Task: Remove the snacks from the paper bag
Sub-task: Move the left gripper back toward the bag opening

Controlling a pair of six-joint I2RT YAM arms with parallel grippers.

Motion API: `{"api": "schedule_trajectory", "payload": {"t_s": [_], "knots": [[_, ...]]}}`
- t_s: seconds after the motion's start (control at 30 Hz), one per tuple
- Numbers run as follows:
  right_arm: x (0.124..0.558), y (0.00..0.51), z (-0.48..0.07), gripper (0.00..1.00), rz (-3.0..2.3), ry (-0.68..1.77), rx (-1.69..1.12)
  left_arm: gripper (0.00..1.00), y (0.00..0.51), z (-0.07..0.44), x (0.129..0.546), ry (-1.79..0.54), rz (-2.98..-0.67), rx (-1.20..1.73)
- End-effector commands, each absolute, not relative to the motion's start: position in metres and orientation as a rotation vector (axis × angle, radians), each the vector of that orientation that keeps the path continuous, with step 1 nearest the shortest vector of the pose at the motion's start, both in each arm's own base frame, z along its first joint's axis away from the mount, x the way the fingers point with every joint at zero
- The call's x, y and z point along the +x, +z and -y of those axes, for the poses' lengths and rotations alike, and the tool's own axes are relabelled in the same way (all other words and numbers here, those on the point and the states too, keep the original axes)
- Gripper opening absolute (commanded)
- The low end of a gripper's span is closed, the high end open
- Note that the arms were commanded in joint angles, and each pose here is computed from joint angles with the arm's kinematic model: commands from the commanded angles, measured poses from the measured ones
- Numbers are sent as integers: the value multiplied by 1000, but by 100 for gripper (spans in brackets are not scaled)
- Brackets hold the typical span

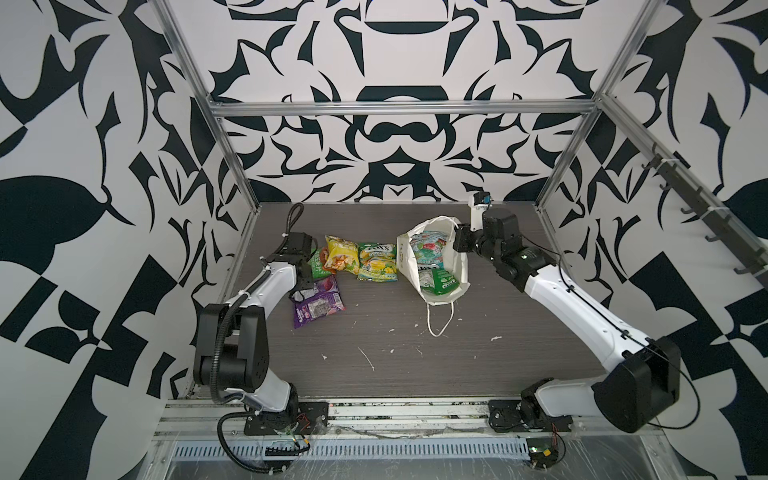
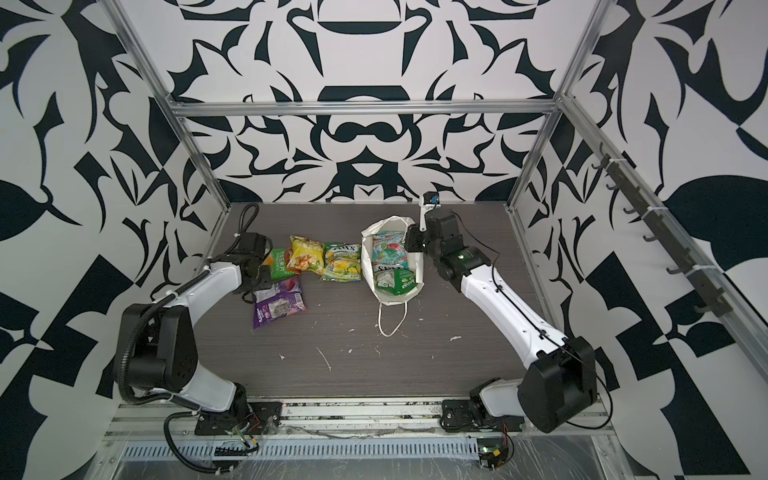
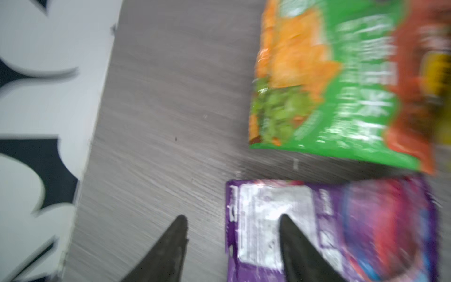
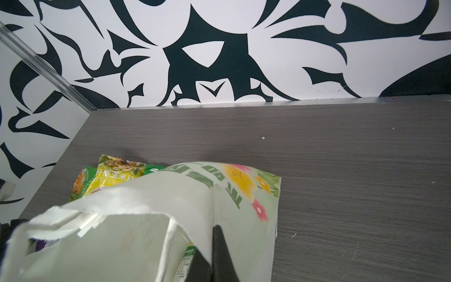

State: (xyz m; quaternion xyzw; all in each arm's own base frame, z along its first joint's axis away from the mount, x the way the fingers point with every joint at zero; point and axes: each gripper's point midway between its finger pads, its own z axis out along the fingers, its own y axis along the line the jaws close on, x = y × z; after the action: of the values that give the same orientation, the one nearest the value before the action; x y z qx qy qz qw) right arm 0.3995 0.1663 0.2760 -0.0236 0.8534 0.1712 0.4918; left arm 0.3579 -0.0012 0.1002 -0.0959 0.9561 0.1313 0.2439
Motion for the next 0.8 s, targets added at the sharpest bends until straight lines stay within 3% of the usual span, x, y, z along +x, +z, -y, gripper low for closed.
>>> {"api": "schedule_trajectory", "payload": {"t_s": [0.0, 0.1, 0.2, 0.4, 0.53, 0.6, 0.77], "knots": [[404, 295, -166, 0, -2008, 426, -57, 91, 122, 39, 350, 302, -2602, -247], [404, 293, -166, 0, -2009, 426, -54, 99, 107, 70, 340, 155, -2662, -314], [406, 289, -167, 0, -2014, 429, -54, 100, 93, 92, 340, 65, -2672, -343], [408, 290, -170, 0, -2020, 443, -57, 87, 69, 143, 338, 44, -2713, -202], [406, 292, -168, 0, -2008, 437, -53, 86, 50, 152, 330, 157, -2746, -135], [404, 290, -167, 0, -2010, 436, -52, 74, 43, 152, 325, 209, -2761, -109], [403, 288, -167, 0, -2017, 434, -54, 63, 36, 157, 315, 196, -2784, -85]]}}
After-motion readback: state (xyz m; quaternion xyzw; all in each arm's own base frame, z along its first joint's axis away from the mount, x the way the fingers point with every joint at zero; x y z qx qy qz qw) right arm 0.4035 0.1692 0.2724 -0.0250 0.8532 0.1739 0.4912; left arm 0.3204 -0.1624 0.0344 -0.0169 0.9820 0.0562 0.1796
